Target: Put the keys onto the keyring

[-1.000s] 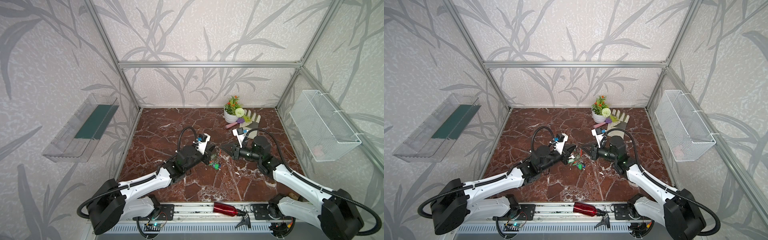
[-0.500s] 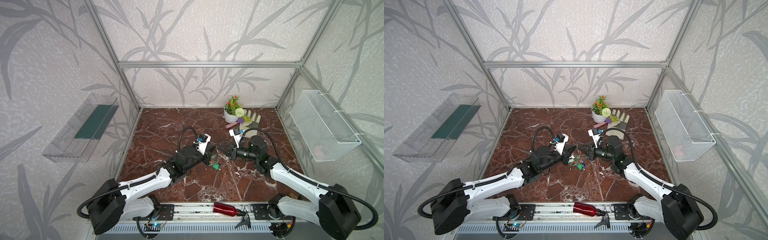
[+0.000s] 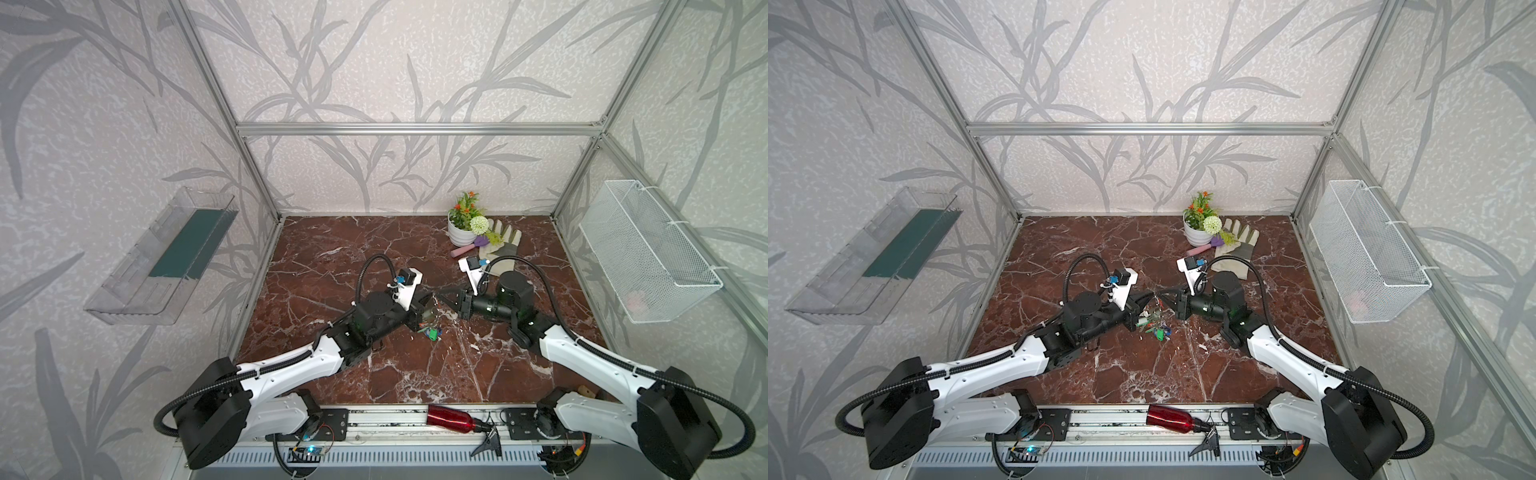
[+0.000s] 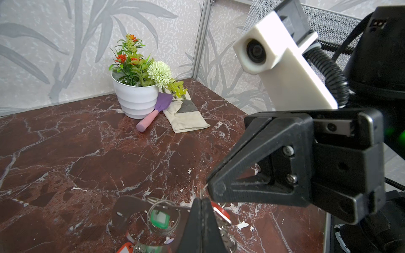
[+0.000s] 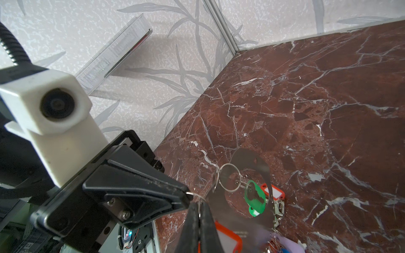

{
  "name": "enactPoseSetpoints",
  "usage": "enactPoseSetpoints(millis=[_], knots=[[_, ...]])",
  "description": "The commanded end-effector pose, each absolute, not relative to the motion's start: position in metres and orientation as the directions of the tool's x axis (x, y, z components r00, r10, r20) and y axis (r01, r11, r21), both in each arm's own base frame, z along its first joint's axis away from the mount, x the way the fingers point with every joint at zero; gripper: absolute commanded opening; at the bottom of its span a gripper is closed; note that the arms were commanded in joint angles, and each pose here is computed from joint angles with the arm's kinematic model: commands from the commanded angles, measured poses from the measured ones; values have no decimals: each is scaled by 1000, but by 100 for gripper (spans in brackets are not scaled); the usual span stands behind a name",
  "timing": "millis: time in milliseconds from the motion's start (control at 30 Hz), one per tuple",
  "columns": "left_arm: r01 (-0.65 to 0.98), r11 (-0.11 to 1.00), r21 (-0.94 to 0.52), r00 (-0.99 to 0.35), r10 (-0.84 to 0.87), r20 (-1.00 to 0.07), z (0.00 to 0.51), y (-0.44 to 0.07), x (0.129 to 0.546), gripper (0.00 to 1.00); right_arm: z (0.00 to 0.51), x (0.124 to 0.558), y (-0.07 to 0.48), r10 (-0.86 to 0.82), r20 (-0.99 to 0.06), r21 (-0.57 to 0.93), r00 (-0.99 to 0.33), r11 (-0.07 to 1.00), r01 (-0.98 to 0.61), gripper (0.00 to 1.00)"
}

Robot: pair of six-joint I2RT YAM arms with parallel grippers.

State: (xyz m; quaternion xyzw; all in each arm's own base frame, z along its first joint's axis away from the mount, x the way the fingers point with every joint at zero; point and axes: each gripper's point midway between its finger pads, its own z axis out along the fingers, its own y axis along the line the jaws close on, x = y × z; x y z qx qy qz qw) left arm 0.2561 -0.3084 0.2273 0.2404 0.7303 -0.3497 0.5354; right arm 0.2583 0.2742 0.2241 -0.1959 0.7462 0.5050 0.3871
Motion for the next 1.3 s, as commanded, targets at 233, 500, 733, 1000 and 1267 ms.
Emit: enactPoseSetpoints(millis=[233,500,733,1000,1267], knots=[[751,603,-269,-285,-70,-956,251,-319,254,0,248,264,280,120,-815,563,-567,396,-726,0],[751,603,-268,-286,-68,-956,250,-319,254,0,244,267,278,118,-816,556,-566,426,-714,0],[752,605,-264,-269,-84,-960,253,-318,254,0,236,270,273,137,-801,570,-583,472,-672,0],[743,621,-250,-250,-89,-964,253,-314,255,0,224,274,266,161,-777,591,-609,520,-617,0],[747,625,-226,-213,-96,-972,255,-313,252,0,213,276,265,167,-744,618,-647,542,-570,0]])
